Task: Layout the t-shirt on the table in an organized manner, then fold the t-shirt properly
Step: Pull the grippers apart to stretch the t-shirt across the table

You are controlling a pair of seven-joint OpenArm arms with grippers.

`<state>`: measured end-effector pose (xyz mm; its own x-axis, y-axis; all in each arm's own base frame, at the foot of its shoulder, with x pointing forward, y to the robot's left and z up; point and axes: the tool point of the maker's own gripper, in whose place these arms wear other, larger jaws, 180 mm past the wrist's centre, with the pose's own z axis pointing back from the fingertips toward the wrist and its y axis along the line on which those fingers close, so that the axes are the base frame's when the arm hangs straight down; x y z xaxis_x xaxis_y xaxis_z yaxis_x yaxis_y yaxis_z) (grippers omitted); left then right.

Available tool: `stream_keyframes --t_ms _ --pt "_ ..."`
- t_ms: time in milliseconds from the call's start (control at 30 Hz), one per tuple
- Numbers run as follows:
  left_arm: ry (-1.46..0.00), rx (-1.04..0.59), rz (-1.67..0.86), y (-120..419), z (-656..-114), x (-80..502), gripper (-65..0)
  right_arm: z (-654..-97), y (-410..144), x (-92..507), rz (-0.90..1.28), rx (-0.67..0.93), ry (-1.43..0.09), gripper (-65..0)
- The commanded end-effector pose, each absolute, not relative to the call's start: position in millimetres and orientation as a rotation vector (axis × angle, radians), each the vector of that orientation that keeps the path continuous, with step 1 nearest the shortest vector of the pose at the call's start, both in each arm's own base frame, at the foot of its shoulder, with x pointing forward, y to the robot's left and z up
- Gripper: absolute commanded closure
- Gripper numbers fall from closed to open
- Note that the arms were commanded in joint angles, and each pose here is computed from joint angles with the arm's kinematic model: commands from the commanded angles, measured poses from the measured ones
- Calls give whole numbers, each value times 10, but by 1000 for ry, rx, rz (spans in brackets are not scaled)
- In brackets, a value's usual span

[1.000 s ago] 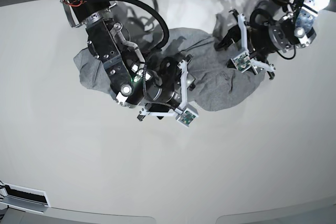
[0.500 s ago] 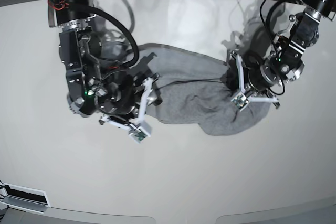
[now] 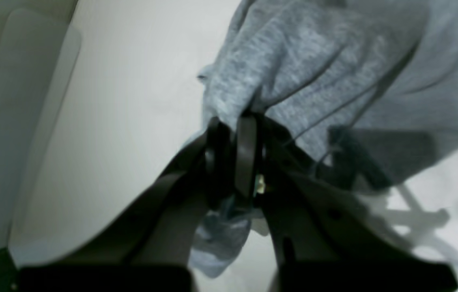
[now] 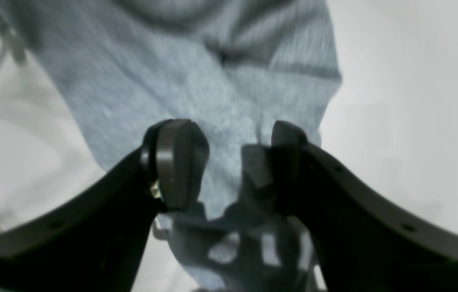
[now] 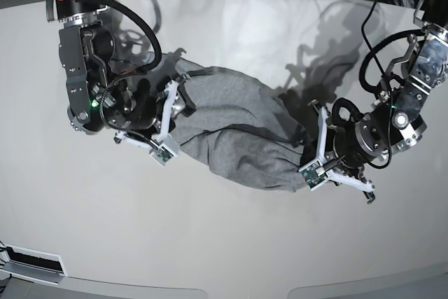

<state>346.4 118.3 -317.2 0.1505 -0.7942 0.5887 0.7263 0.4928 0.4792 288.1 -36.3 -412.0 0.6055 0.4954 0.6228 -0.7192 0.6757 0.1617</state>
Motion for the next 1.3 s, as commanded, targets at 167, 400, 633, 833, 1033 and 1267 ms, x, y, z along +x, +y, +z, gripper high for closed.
stream_keyframes --t_ms 167,400,633,833,1033,1267 --pt "-764 -306 -1286 941 -3187 2882 0 -4087 -244 2695 692 542 -590 -330" --pt "-804 -322 -1223 1013 -3038 3004 0 -4114 -248 2660 691 542 -580 -330" --pt "-1107 -462 -874 1107 -2223 3438 0 -4162 -272 2603 697 532 -545 -330" --pt "-1190 -175 -409 2056 -2222 4038 0 -4163 -274 2603 697 531 -545 -330" --pt "-1023 -176 -360 2350 -2800 3968 0 -4107 -206 2600 679 580 -560 -330" --pt "-915 -256 -459 2365 -3164 3791 -17 -4052 -153 2606 663 621 -576 -330"
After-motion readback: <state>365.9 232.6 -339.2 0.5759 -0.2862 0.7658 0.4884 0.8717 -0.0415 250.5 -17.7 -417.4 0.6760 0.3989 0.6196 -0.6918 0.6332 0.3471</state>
